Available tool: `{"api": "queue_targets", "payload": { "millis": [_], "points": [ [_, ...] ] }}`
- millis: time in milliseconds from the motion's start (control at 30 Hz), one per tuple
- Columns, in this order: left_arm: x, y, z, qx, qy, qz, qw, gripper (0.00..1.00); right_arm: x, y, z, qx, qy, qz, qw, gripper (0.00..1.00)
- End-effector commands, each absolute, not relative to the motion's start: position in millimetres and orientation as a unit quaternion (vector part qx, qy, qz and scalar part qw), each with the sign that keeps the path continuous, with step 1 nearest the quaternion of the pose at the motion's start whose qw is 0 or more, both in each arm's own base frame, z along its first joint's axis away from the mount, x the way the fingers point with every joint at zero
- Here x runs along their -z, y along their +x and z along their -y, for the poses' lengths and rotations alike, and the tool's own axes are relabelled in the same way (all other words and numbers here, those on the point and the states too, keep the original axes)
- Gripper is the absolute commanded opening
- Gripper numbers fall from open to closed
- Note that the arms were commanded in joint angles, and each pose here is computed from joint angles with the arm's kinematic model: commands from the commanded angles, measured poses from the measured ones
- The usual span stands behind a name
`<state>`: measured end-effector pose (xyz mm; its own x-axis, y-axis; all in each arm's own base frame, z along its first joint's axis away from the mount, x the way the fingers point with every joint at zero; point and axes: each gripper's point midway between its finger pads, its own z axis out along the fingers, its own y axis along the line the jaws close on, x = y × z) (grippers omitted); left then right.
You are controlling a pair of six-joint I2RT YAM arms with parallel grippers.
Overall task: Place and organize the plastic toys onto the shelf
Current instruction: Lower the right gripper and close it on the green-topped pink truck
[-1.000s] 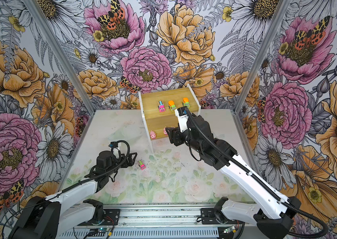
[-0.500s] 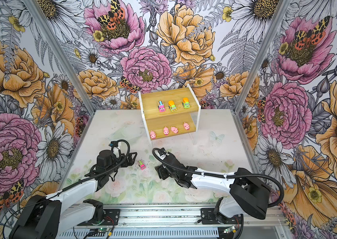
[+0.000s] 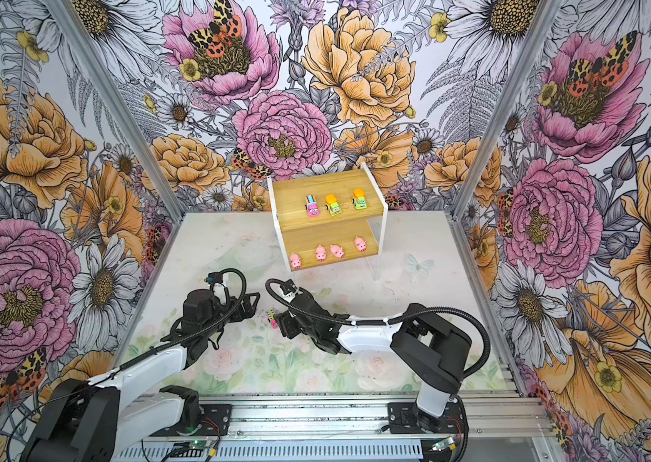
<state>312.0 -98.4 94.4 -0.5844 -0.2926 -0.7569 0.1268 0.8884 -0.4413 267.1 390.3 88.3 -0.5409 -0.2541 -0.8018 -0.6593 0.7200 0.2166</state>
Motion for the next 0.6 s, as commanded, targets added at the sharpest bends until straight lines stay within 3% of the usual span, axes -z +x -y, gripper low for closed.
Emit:
{"api": "queue_targets", "payload": {
  "millis": [0, 567],
  "points": [
    [-100.8, 312.8, 98.0, 0.244, -0.056, -0.855, 0.455, 0.99, -95.0, 270.7, -411.3, -0.278, -0.277, -0.827, 0.402, 0.66],
    [-99.2, 315.1, 96.5, 0.249, -0.060, -0.853, 0.454, 0.99, -51.0, 274.3, -432.5, -0.273, -0.287, -0.844, 0.361, 0.63]
  ]
}}
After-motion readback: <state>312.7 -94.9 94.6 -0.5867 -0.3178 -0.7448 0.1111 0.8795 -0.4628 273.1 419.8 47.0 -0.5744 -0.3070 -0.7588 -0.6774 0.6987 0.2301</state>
